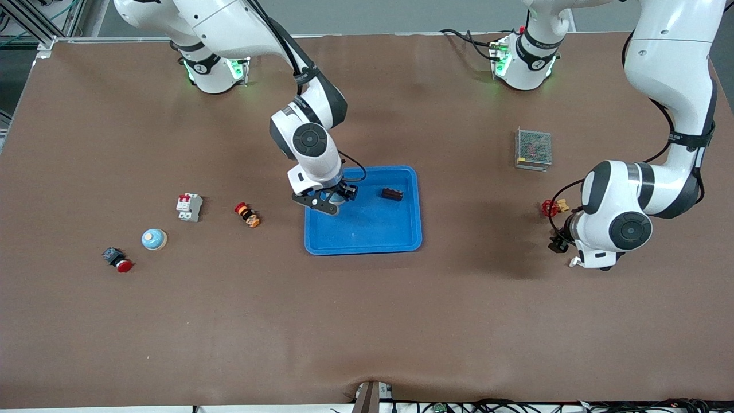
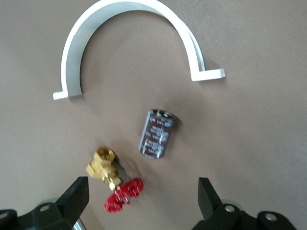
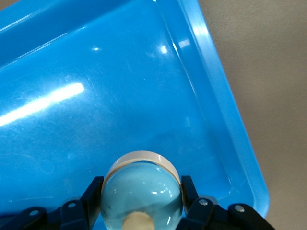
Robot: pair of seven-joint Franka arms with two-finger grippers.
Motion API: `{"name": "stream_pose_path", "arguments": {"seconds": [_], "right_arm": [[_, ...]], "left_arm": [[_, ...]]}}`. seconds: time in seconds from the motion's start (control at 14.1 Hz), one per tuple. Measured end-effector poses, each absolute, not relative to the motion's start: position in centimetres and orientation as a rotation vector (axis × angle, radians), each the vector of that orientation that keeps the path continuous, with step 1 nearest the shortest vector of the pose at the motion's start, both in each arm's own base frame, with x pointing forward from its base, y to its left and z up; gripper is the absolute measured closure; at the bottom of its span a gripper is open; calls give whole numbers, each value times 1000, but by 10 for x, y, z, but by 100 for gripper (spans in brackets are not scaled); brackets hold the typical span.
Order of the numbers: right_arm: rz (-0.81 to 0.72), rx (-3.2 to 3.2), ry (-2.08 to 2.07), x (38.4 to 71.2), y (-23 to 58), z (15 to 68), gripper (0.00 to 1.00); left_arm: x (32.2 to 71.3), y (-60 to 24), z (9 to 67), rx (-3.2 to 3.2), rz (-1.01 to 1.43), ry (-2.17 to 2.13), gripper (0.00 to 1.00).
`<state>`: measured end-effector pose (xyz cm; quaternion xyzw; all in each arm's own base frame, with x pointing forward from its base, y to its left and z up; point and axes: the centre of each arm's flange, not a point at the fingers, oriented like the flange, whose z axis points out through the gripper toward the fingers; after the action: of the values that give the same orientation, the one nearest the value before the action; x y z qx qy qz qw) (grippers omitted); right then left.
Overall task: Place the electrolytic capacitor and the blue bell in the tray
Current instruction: 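Place the bell in the tray while the left gripper grasps capacitor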
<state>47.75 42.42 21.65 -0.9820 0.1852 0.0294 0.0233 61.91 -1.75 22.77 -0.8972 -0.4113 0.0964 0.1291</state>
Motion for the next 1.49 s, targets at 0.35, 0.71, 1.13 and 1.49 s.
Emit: {"name": "stream_pose_path", "arguments": {"seconds": [0.35, 0.71, 1.13, 1.49], "right_arm": [[74, -3034, 565, 475, 428, 198, 30], [67, -3030, 563, 475, 429, 197, 30], [62, -3029, 558, 473, 430, 187, 30], [57, -3026, 558, 473, 431, 185, 30]], "left_arm": [[606, 9, 210, -2680, 231, -1175, 4], [600, 2, 199, -2710, 206, -1165, 19], [599, 1, 193, -2725, 188, -1150, 29], [601, 1, 183, -2730, 153, -1080, 32]]}}
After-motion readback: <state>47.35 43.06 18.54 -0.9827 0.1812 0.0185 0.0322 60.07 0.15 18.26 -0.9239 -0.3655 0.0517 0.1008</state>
